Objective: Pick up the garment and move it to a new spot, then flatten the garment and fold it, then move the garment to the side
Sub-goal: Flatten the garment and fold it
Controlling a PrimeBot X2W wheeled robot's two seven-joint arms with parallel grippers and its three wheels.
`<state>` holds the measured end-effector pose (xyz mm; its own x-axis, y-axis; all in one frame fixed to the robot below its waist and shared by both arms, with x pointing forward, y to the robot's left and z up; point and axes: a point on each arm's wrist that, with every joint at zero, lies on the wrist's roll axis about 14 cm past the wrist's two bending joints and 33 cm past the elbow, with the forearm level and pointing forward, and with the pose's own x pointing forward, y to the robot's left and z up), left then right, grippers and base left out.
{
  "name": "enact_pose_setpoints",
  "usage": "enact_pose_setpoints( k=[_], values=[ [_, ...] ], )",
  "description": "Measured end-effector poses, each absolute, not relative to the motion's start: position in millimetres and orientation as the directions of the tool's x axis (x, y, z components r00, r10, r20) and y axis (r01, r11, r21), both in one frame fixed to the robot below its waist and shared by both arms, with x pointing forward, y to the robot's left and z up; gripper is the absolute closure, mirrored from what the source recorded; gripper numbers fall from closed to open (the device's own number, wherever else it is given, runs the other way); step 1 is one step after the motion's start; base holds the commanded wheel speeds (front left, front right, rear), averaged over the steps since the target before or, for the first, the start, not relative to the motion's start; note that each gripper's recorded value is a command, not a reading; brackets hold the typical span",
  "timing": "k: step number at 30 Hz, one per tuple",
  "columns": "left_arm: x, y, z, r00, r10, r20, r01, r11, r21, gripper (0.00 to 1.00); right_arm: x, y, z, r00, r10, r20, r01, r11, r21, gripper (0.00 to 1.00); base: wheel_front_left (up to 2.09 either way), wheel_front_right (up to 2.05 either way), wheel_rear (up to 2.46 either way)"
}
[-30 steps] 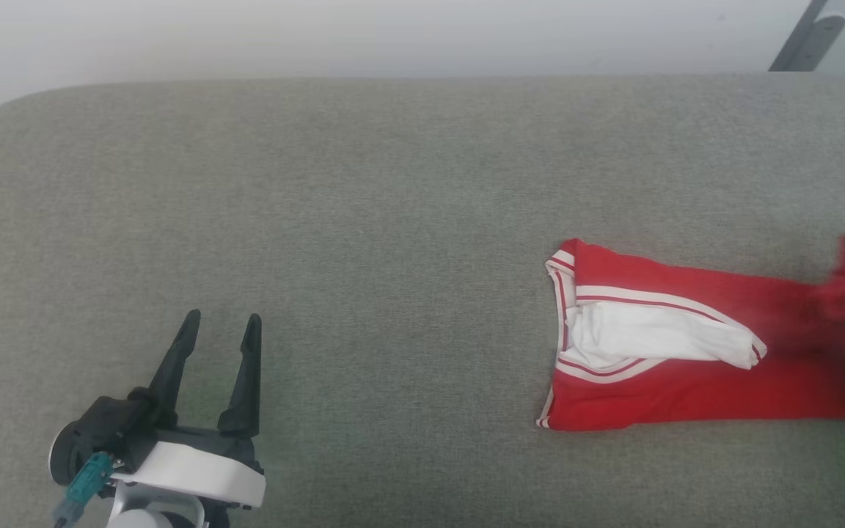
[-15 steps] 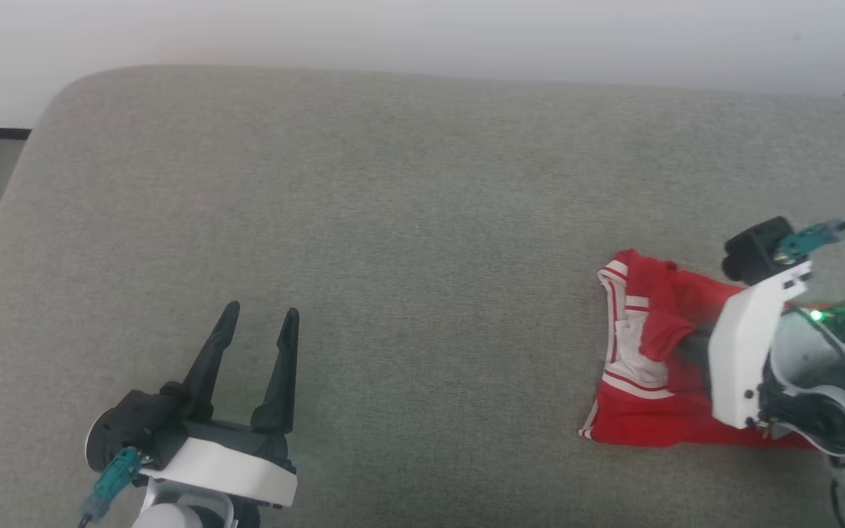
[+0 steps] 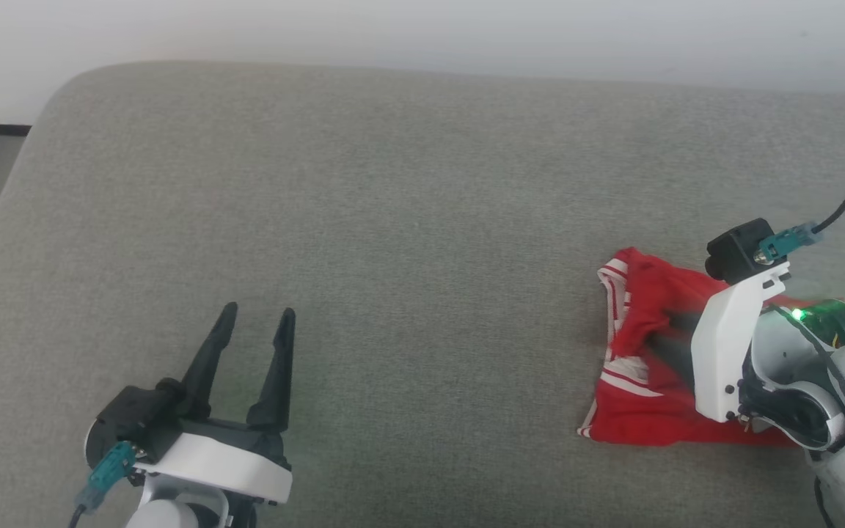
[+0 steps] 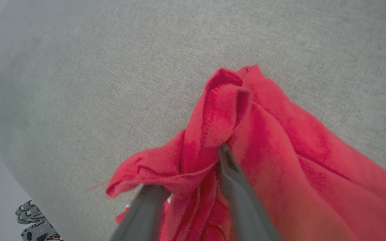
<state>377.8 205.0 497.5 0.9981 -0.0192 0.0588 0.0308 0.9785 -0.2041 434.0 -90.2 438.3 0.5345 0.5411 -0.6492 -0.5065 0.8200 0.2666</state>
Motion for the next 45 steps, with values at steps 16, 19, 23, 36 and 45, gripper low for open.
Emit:
enact_pose_setpoints(
  k=[16,19,23,36,45],
  values=[
    [369.7,199.6,495.4,0.997,-0.070,0.046,0.077,0.981,-0.178,0.00,444.0,-146.0,491.6,0.806,0.457,-0.377,-0.390,0.888,0.242,0.00,0.00,0.00,0.00],
    [367.2,197.7,491.9,0.996,-0.078,0.035,0.083,0.980,-0.179,0.00,439.5,-161.8,493.2,0.857,0.409,-0.314,-0.345,0.907,0.242,0.00,0.00,0.00,0.00],
    [363.5,199.2,490.9,0.997,-0.075,0.031,0.079,0.981,-0.179,0.00,433.9,-183.7,499.2,0.915,0.339,-0.218,-0.291,0.930,0.223,0.00,0.00,0.00,0.00],
    [345.9,210.0,497.6,0.998,-0.038,0.054,0.047,0.985,-0.168,0.00,410.6,-212.8,517.1,0.970,0.242,-0.024,-0.238,0.966,0.103,0.00,0.00,0.00,0.00],
    [318.6,220.1,500.2,0.998,0.005,0.065,0.005,0.987,-0.160,0.00,382.7,-220.9,514.6,0.980,0.199,0.017,-0.200,0.971,0.127,0.00,0.00,0.00,0.00]
  ],
)
